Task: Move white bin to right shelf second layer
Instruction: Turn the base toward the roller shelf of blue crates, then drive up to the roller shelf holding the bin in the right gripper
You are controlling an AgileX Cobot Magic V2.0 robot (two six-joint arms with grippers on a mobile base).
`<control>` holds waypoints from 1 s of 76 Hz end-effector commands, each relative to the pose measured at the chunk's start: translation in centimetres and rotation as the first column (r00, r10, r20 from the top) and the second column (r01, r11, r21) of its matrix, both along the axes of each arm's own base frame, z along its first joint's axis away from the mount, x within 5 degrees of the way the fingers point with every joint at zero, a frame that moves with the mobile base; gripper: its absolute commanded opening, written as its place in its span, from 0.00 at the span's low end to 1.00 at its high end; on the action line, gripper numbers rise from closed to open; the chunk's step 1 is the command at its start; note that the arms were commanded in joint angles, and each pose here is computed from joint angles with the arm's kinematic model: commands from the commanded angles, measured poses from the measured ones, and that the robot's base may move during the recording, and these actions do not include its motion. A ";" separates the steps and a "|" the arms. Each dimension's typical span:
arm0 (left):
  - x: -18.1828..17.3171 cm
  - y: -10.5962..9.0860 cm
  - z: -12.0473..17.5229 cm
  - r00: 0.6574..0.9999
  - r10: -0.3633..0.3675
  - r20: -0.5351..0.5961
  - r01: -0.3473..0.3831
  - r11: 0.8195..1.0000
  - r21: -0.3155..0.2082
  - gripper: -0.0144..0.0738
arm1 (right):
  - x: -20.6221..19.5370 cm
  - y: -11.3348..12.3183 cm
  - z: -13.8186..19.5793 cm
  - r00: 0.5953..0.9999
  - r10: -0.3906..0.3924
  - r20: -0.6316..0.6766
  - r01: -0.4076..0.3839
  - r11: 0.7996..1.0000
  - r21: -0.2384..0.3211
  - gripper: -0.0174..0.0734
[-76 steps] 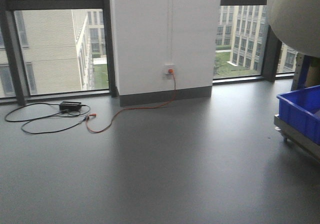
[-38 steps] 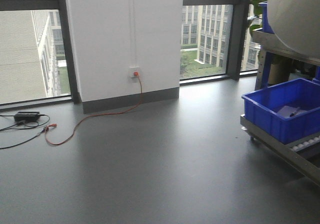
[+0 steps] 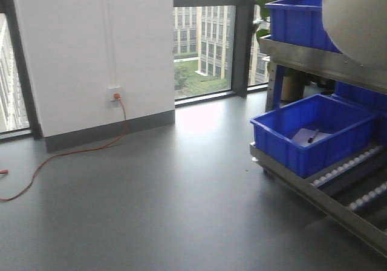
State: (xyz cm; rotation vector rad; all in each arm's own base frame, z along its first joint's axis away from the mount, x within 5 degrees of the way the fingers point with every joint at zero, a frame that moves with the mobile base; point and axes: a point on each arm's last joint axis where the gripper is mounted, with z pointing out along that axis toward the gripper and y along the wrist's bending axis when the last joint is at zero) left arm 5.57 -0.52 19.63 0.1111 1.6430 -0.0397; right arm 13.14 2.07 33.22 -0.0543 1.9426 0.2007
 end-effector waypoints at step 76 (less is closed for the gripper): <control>0.1 0.0 -0.4 0.998 -0.004 0.062 0.005 1.000 -0.009 0.26 | 0.2 -0.1 2.0 0.992 -0.019 0.128 0.016 1.000 0.027 0.25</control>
